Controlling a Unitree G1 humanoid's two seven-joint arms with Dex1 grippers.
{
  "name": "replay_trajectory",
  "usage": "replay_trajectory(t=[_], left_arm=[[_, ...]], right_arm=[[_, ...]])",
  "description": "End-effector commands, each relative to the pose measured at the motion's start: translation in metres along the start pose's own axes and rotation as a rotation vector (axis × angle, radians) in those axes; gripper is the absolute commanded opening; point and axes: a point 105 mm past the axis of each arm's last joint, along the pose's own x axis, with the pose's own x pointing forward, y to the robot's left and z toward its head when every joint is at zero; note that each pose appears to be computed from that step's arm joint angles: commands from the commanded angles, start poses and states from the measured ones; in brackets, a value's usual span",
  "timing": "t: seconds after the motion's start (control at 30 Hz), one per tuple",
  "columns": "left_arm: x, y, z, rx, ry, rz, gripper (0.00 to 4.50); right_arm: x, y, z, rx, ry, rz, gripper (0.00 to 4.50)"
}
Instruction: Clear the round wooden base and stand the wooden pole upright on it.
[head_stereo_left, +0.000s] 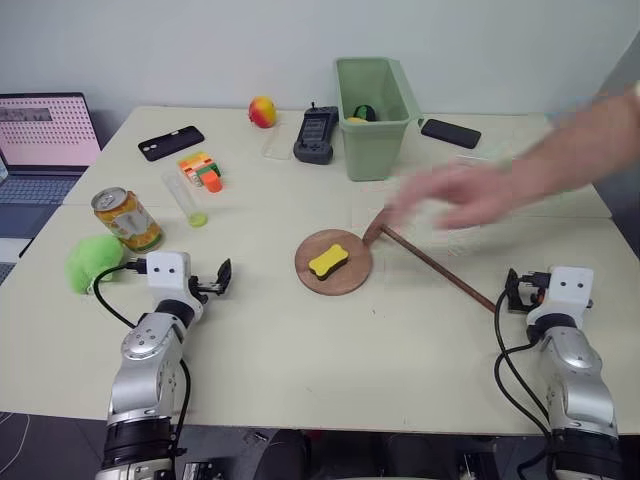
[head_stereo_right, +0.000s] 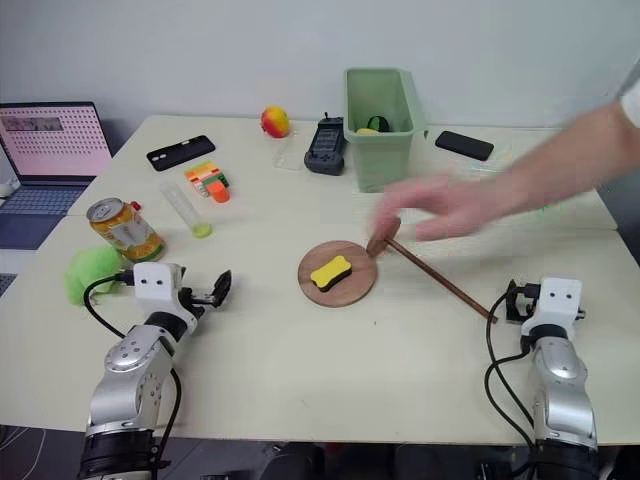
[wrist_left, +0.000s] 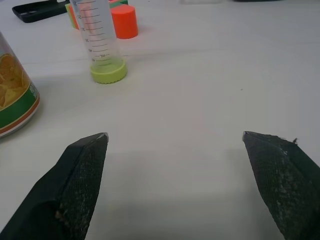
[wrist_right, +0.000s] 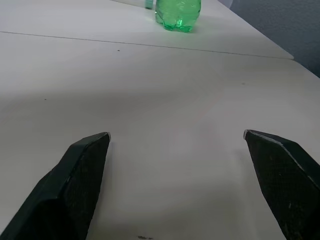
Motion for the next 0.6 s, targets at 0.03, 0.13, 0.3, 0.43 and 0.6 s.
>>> replay_trajectory(t=[0.03, 0.13, 0.3, 0.43, 0.6], left_arm=[[0.0, 0.001, 0.011, 0.013, -0.042, -0.002, 4.5], [-0.002, -0.002, 0.017, -0.013, -0.061, -0.031, 4.5], [-0.017, -0.007, 0.036, 0.012, -0.062, -0.165, 4.5], [-0.028, -0.018, 0.056, -0.015, -0.032, -0.305, 4.5], [-0.035, -0.053, 0.061, 0.108, 0.06, -0.516, 4.5]], right_arm=[[0.002, -0.003, 0.019, -0.021, -0.069, -0.007, 4.48], [0.003, -0.001, 0.023, -0.014, -0.076, -0.005, 4.48], [0.002, -0.006, 0.038, -0.026, -0.126, 0.027, 4.48], [-0.001, 0.008, 0.067, -0.025, -0.193, 0.171, 4.48], [-0.026, 0.055, 0.107, 0.071, -0.269, 0.563, 4.48]])
